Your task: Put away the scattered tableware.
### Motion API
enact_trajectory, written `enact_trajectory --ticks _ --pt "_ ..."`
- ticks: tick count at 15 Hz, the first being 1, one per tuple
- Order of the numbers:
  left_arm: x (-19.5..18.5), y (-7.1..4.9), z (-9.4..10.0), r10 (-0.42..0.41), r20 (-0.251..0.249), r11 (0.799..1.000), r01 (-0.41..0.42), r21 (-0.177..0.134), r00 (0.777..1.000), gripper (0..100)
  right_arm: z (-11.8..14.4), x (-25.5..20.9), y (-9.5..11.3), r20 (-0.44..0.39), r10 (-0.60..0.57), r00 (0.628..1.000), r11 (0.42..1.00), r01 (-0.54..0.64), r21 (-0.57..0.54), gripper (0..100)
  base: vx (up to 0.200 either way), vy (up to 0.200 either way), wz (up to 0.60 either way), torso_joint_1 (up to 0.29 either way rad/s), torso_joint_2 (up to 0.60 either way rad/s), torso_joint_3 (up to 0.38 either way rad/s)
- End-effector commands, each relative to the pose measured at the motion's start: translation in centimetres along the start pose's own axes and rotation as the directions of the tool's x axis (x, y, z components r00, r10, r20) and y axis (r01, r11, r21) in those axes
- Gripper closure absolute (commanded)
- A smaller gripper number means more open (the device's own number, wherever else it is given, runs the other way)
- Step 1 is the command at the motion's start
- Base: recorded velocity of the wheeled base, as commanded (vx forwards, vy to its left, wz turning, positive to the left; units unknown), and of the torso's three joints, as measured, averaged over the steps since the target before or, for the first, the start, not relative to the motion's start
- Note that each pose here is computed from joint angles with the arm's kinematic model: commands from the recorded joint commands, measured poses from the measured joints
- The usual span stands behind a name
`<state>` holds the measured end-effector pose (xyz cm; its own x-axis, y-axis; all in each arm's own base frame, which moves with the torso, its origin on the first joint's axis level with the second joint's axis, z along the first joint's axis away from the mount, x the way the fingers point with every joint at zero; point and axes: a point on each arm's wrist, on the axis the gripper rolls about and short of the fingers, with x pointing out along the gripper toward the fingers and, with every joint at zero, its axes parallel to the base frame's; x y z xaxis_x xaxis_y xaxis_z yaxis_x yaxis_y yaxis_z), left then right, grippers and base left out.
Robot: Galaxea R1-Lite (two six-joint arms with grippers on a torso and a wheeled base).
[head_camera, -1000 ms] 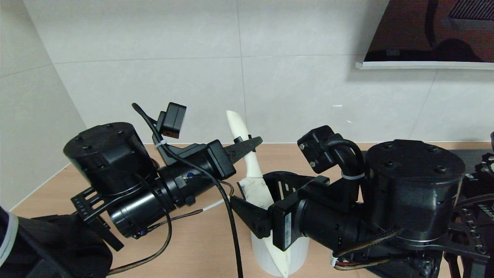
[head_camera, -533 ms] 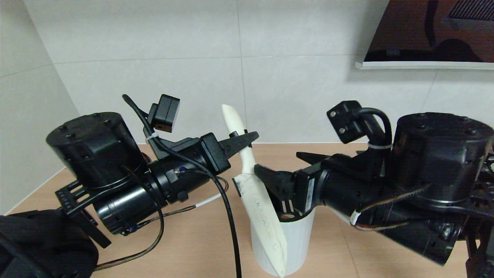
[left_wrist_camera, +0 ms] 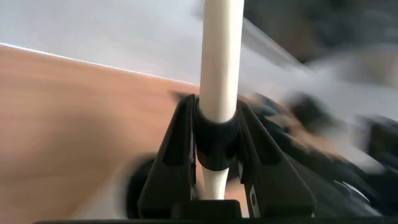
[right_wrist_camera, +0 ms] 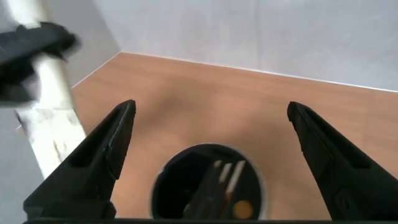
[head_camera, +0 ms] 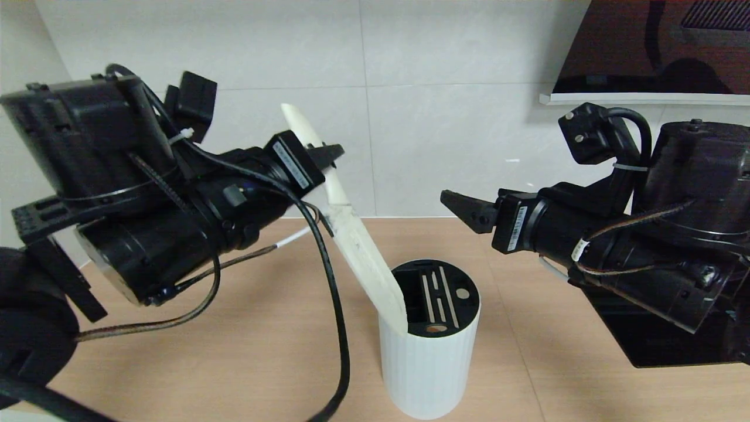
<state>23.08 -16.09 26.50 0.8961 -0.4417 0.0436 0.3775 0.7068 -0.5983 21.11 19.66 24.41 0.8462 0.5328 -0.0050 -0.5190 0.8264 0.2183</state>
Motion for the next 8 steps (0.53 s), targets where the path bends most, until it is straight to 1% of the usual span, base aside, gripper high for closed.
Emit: enact_trajectory --ticks 1,2,3,4,5,6,8 --pt "1.1 -2.0 0.5 0.041 0.083 0.996 -0.048 0.081 0.996 100 0.3 0.1 -0.5 0.012 -0.017 1.0 1.0 0.017 0.002 0 0.0 0.0 0.0 0.0 0.0 0.0" --pt "1.7 -2.3 0.3 0.078 0.116 0.987 -0.093 0.13 0.99 100 0.4 0.1 -0.6 0.013 -0.023 1.0 1.0 0.023 0.002 0 0.0 0.0 0.0 0.0 0.0 0.0" --pt "2.2 -2.8 0.7 0.122 0.184 0.966 -0.159 0.202 0.975 100 0.5 0.1 -0.9 0.018 -0.031 0.999 1.0 0.031 0.002 0 0.0 0.0 0.0 0.0 0.0 0.0" --pt "2.2 -2.8 0.7 0.148 0.215 0.952 -0.198 0.232 0.965 100 0.6 0.1 -1.1 0.022 -0.04 0.999 0.999 0.04 0.003 0 0.0 0.0 0.0 0.0 0.0 0.0" --pt "2.2 -2.9 -0.1 0.18 0.229 0.937 -0.238 0.256 0.957 100 0.8 0.0 -1.3 0.026 -0.046 0.999 0.999 0.046 0.004 0 0.0 0.0 0.0 0.0 0.0 0.0" --pt "2.2 -3.2 -0.8 0.205 0.243 0.923 -0.269 0.273 0.948 100 0.7 0.1 -1.5 0.024 -0.052 0.998 0.999 0.052 0.003 0 0.0 0.0 0.0 0.0 0.0 0.0" --pt "2.7 -4.3 -2.6 0.249 0.287 0.903 -0.329 0.277 0.925 100 0.6 0.2 -1.5 0.02 -0.053 0.998 0.999 0.053 0.002 0 0.0 0.0 0.0 0.0 0.0 0.0"
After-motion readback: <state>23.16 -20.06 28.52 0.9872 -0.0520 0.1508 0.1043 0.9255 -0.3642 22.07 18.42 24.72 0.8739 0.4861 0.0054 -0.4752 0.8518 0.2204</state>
